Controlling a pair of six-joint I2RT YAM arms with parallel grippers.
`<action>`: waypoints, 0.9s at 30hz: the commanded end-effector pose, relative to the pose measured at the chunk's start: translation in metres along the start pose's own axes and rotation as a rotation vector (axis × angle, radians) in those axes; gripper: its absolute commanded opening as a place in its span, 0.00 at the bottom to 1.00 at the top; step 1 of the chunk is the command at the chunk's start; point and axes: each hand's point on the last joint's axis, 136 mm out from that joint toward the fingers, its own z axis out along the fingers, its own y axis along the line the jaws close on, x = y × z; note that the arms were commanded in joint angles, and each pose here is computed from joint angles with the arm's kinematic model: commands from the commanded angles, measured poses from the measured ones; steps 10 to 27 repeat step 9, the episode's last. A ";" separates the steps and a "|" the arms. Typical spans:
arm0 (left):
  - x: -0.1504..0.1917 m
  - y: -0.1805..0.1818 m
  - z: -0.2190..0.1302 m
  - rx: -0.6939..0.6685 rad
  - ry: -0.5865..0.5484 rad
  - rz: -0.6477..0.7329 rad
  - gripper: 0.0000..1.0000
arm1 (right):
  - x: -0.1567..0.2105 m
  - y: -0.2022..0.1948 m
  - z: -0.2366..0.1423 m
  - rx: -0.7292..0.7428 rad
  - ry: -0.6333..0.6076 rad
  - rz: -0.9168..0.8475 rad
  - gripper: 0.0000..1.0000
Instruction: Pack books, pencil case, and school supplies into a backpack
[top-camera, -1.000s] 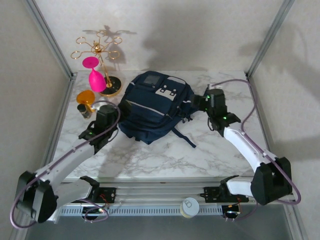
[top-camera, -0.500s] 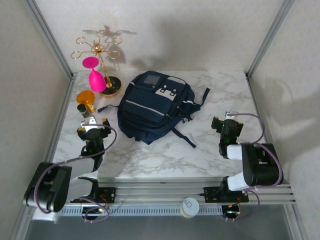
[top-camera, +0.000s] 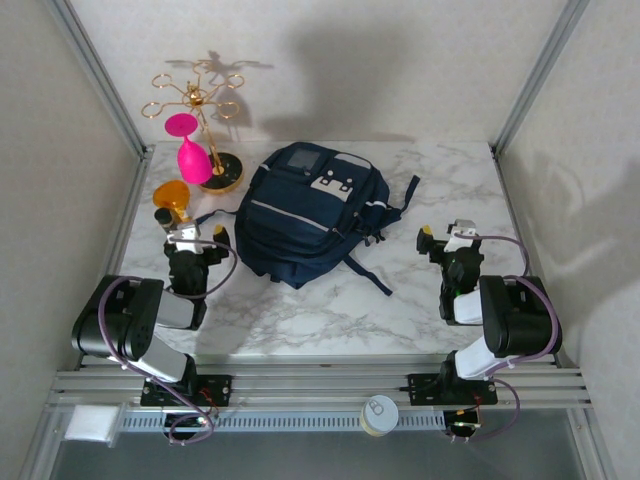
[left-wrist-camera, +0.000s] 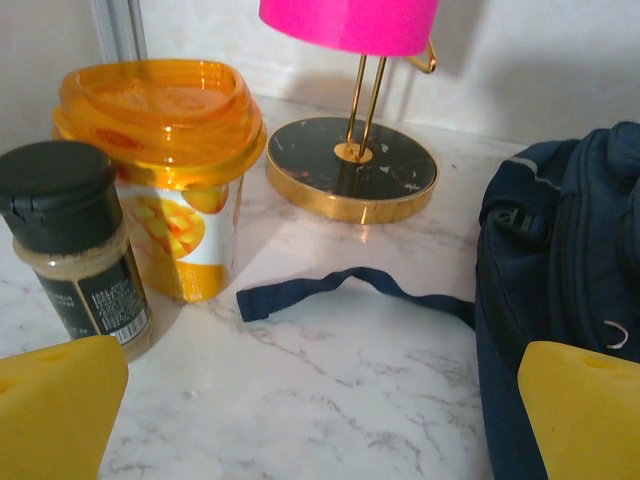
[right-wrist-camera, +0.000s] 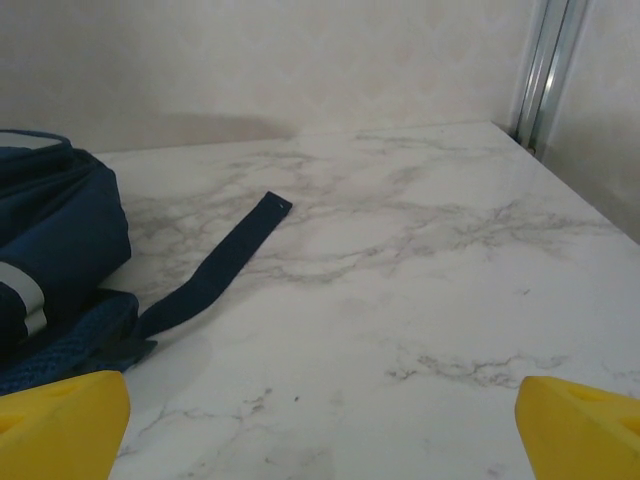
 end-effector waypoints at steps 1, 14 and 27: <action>-0.015 0.001 0.003 -0.013 -0.054 -0.024 0.99 | -0.008 0.002 -0.001 -0.016 -0.039 -0.011 0.99; -0.015 0.001 0.003 -0.013 -0.055 -0.025 0.99 | -0.008 0.003 -0.001 -0.018 -0.039 -0.011 0.99; -0.015 0.001 0.003 -0.013 -0.055 -0.025 0.99 | -0.008 0.003 -0.001 -0.018 -0.039 -0.011 0.99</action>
